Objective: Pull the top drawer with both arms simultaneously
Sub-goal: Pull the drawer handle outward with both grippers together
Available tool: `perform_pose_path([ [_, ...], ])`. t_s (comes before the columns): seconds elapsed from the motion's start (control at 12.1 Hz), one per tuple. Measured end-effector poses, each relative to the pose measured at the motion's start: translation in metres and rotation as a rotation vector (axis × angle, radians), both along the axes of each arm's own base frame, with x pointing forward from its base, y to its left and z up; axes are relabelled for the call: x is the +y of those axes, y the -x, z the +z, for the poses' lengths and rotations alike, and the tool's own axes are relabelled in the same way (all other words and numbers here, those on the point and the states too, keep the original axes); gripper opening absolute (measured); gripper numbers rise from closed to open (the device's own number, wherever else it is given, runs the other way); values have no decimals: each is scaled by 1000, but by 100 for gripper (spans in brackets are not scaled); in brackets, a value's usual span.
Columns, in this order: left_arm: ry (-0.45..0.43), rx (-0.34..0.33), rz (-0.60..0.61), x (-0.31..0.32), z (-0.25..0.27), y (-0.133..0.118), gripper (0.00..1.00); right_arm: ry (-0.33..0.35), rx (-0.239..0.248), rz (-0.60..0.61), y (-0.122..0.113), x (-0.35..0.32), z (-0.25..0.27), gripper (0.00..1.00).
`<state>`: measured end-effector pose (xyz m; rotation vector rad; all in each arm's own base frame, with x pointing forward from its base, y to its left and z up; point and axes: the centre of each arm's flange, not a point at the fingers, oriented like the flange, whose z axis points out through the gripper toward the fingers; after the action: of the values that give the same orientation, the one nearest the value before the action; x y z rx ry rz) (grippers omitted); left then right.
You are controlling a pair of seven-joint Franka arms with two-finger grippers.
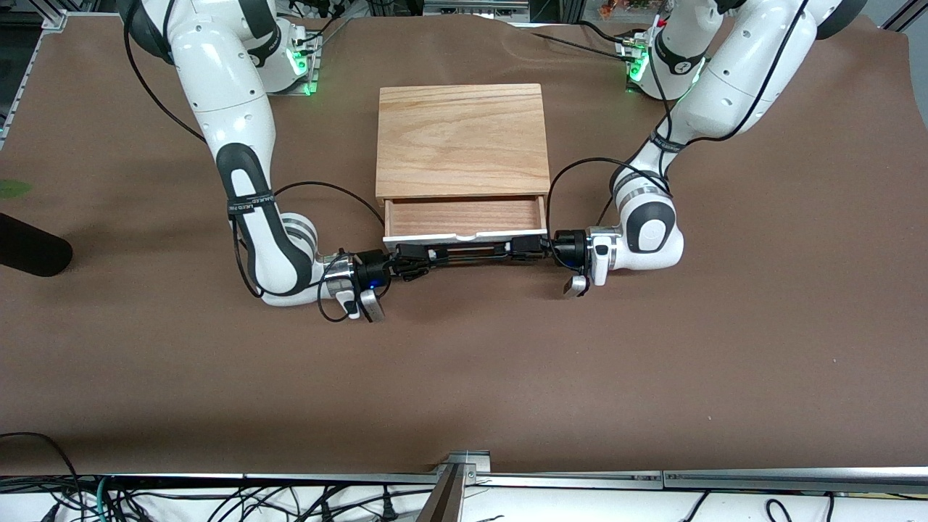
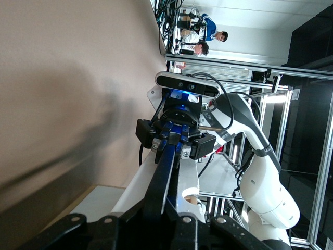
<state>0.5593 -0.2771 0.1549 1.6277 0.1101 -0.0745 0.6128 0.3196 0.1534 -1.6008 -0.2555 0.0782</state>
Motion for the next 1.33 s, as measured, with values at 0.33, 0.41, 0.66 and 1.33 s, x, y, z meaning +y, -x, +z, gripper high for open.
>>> perform_pose_path([
  [0.33,-20,23,-3,1,2,-16,10,0,-3,-10,-14,1,-1,18],
  [0.41,-21,25,-3,2,3,-20,10,2,-1,-12,-18,1,-1,18],
  [0.66,-22,30,3,3,2,-25,10,8,16,-16,-24,3,-1,18],
  [1.33,-43,88,48,30,-5,-33,63,18,20,-29,-33,-1,1,18],
])
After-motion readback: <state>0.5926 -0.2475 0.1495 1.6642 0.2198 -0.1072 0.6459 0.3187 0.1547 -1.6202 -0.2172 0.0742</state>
